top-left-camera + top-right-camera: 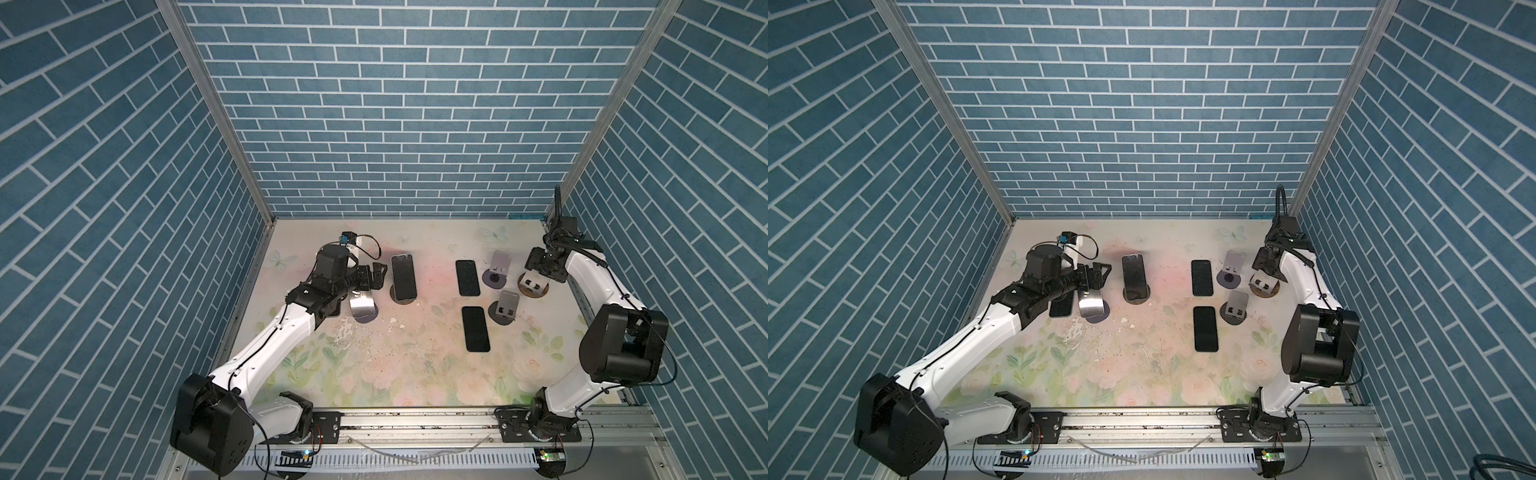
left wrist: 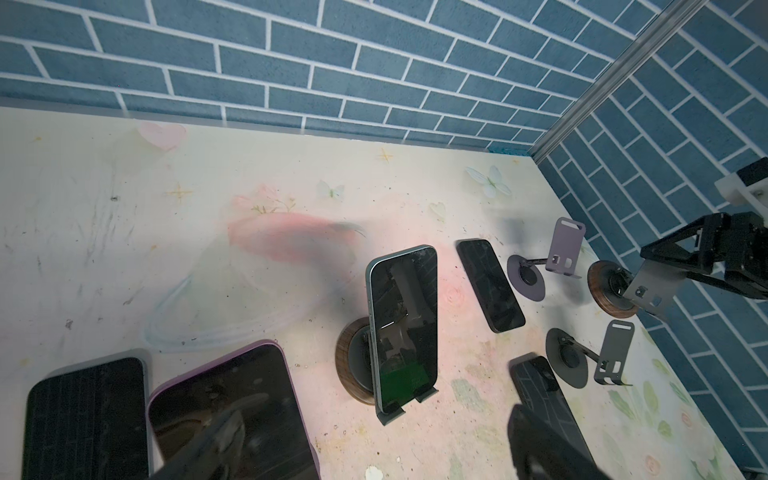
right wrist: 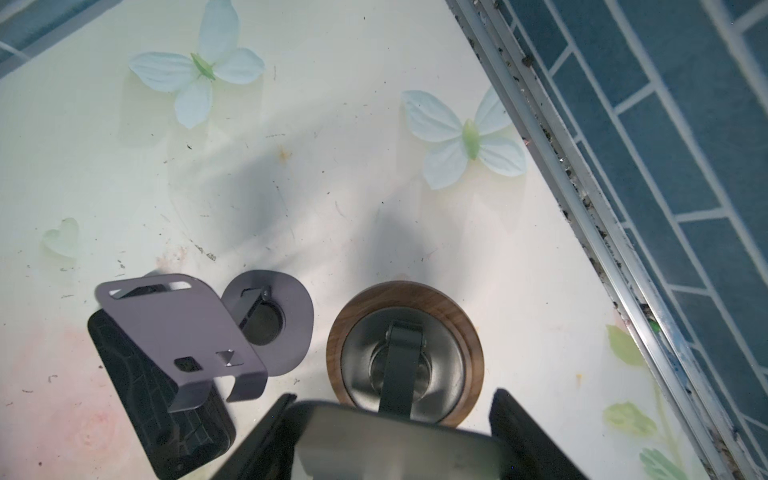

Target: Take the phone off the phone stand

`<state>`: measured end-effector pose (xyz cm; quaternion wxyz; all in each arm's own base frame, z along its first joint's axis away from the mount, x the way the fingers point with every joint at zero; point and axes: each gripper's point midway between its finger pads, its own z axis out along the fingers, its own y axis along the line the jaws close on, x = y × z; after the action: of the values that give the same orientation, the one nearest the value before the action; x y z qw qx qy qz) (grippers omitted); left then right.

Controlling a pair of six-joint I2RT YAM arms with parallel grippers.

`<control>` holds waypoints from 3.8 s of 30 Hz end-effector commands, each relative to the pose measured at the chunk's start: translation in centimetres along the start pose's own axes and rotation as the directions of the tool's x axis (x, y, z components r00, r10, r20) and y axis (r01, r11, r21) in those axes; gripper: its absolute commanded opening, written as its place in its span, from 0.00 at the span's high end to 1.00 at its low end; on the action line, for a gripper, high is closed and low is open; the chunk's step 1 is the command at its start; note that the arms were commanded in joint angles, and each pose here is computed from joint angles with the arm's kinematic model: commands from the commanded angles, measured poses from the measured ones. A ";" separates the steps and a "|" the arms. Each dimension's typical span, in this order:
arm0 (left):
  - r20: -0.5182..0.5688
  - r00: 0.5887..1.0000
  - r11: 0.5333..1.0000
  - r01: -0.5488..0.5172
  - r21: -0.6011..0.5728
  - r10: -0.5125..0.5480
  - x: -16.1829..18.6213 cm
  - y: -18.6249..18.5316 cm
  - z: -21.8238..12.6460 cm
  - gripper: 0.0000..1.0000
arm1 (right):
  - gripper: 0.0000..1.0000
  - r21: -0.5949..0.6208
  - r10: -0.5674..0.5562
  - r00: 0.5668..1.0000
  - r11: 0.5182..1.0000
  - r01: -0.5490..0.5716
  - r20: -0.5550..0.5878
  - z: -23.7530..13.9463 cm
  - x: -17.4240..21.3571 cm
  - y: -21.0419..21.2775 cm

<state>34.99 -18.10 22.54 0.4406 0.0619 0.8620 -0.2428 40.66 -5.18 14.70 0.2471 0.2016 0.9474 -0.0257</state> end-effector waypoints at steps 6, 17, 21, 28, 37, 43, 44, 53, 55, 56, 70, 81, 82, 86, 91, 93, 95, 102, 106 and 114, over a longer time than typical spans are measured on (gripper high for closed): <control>0.020 1.000 1.000 -0.022 0.003 0.022 -0.9 -0.6 0.1 0.00 | 0.52 0.017 0.019 0.999 1.000 -0.018 -0.035 1.2 0.8 -0.7; 0.009 1.000 1.000 -0.028 0.015 0.028 -0.6 -0.8 0.6 0.00 | 0.51 0.006 0.092 0.993 0.996 -0.092 -0.073 1.2 3.0 -0.4; 0.006 0.999 0.999 -0.034 0.018 0.033 -0.5 -0.8 0.6 0.00 | 0.50 0.036 0.124 0.989 0.992 -0.121 -0.079 1.2 4.0 -1.0; 0.003 0.999 0.999 -0.048 0.012 0.048 -0.4 -0.7 0.4 0.00 | 0.48 0.077 0.148 0.984 0.987 -0.141 -0.102 1.5 5.2 -1.7; 0.005 0.999 0.999 -0.050 0.013 0.050 -0.4 -0.7 0.2 0.00 | 0.44 0.105 0.154 0.982 0.984 -0.142 -0.111 1.9 5.9 -2.3; 0.007 0.999 0.999 -0.049 0.015 0.049 -0.4 -0.8 0.2 0.00 | 0.36 0.106 0.150 0.982 0.985 -0.138 -0.114 2.0 6.0 -2.3; 0.007 0.999 0.999 -0.049 0.014 0.049 -0.4 -0.8 0.2 0.00 | 0.35 0.105 0.149 0.982 0.985 -0.137 -0.113 2.0 6.0 -2.2; 0.013 0.998 0.998 -0.055 0.003 0.055 -0.6 -0.7 0.1 0.00 | 0.20 0.097 0.139 0.983 0.987 -0.128 -0.119 1.8 5.9 -2.1; 0.012 0.998 0.998 -0.058 0.004 0.058 -0.6 -0.7 0.1 0.00 | 0.16 0.092 0.139 0.983 0.987 -0.129 -0.120 1.7 5.9 -2.0; 0.015 0.998 0.998 -0.058 0.006 0.058 -0.7 -0.8 0.0 0.00 | 0.14 0.091 0.142 0.983 0.987 -0.132 -0.118 1.6 5.7 -2.0; 0.018 0.996 0.996 -0.090 -0.020 0.090 -0.7 -0.7 -0.1 0.00 | 0.03 0.012 0.044 0.999 0.999 -0.044 0.017 -3.7 2.2 -0.3; 0.018 0.995 0.995 -0.093 -0.046 0.094 -1.0 -0.4 -0.3 0.00 | 0.03 -0.071 -0.151 0.977 0.984 0.163 0.151 -9.0 0.5 6.3; 0.012 0.995 0.994 -0.096 -0.052 0.097 -0.9 -0.3 -0.2 0.00 | 0.03 -0.082 -0.163 0.974 0.981 0.177 0.159 -9.1 0.5 7.1; 0.002 0.995 0.992 -0.095 -0.082 0.096 -0.9 0.1 -0.3 0.00 | 0.03 -0.127 -0.211 0.960 0.963 0.236 0.185 -9.3 0.8 10.2; -0.035 0.996 0.982 -0.082 -0.169 0.077 -0.5 1.6 -0.4 0.00 | 0.03 -0.182 -0.291 0.937 0.928 0.325 0.191 -8.7 2.0 14.8; -0.048 0.997 0.976 -0.075 -0.205 0.067 -0.3 2.3 -0.5 0.00 | 0.03 -0.207 -0.325 0.925 0.908 0.363 0.195 -8.4 2.8 16.8; -0.059 0.997 0.969 -0.070 -0.235 0.058 0.0 2.8 -0.6 0.00 | 0.03 -0.229 -0.356 0.912 0.888 0.398 0.203 -8.0 3.6 18.9; -0.060 0.997 0.949 -0.056 -0.310 0.039 0.1 4.1 -1.1 0.00 | 0.03 -0.298 -0.430 0.872 0.822 0.485 0.235 -7.2 6.8 25.1; -0.049 0.998 0.950 -0.046 -0.307 0.033 0.0 4.1 -1.2 0.00 | 0.03 -0.338 -0.477 0.839 0.769 0.543 0.263 -7.8 8.5 28.6; -0.041 0.998 0.946 -0.049 -0.320 0.037 0.2 4.4 -1.6 0.00 | 0.02 -0.398 -0.530 0.794 0.686 0.608 0.298 -9.2 10.7 33.0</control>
<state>35.43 -13.95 21.01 0.4279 0.0169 0.8985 -0.0964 40.38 28.66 17.95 0.3277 -0.1478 0.9278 0.0998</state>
